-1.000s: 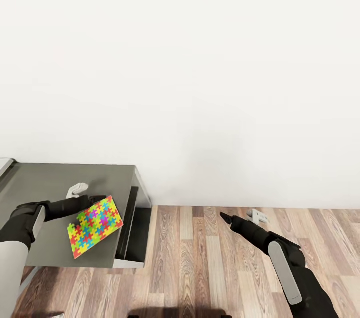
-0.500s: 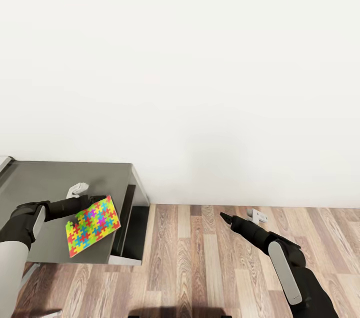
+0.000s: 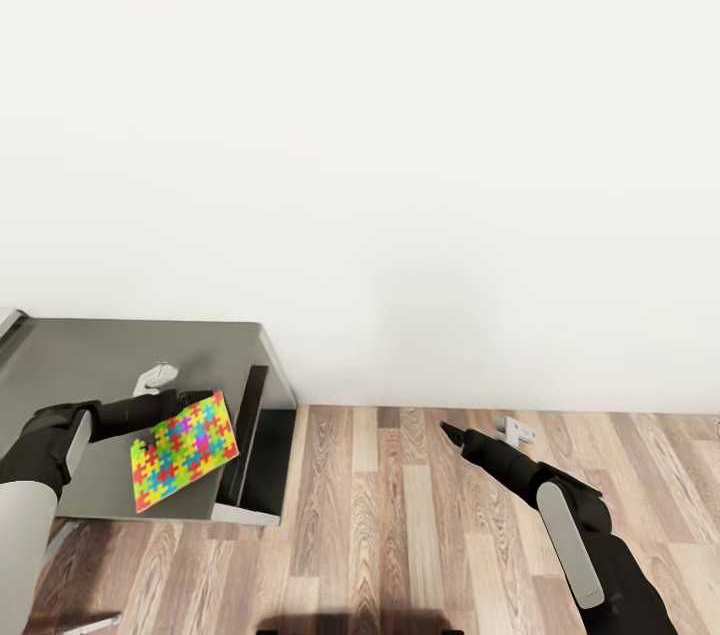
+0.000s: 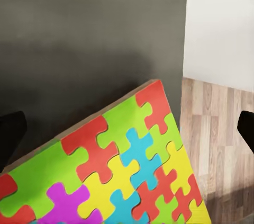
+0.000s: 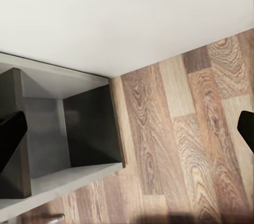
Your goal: Put all the toys in the child's room - the three board games (two on the bed and one on the table), the two jigsaw puzzles on the table, and the tennis ball on the table - inside the toy box on the table in the child's room.
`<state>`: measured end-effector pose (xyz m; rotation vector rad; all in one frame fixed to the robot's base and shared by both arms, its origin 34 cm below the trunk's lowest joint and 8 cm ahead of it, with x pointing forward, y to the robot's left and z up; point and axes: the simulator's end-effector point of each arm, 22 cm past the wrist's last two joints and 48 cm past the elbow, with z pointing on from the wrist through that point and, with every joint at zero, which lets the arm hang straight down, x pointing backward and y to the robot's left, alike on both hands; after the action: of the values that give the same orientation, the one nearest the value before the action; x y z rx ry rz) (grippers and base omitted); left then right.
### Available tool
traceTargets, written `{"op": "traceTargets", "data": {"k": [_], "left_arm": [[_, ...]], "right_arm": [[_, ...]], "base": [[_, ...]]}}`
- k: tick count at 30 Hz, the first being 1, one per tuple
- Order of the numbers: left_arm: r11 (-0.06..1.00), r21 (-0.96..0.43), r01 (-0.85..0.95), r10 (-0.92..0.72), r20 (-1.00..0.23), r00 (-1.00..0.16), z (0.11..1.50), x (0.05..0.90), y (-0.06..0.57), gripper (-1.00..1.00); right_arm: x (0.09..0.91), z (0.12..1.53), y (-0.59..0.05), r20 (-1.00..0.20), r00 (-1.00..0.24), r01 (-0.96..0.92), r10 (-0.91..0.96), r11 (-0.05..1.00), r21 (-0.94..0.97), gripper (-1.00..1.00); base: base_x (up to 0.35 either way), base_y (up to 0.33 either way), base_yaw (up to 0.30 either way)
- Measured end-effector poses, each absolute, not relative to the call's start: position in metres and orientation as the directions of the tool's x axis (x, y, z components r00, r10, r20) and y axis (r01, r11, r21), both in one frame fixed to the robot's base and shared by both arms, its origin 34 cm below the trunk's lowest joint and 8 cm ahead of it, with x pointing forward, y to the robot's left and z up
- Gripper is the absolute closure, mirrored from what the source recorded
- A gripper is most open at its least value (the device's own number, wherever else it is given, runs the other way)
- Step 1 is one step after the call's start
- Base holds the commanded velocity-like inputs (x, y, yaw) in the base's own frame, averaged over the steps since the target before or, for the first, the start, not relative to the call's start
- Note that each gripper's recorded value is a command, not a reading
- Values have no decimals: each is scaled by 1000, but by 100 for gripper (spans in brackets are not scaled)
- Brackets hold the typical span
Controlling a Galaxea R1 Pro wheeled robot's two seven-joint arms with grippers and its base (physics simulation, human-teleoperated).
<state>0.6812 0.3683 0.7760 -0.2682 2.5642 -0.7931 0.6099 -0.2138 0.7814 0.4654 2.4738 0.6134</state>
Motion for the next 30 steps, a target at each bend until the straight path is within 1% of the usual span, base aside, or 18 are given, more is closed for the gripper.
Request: {"op": "traceTargets", "data": {"k": [23,26,30], "left_arm": [[819,-573,-44,-295,-354,-887,777,681,368,-100],[808,-588,-31,-298,-364,-883,785,683,371,-100],[752,-658,29,-297,-378,-877,808,683,367,-100]], "right_arm": [[611,782,-214,-424,-790,193,442,837,513,-100],[611,782,-214,-425,-790,193,442,837,513,-100],[611,782,-214,-425,-790,192,442,837,513,-100]], "base": [[-7,-9,0],[0,0,0],[0,0,0]]}}
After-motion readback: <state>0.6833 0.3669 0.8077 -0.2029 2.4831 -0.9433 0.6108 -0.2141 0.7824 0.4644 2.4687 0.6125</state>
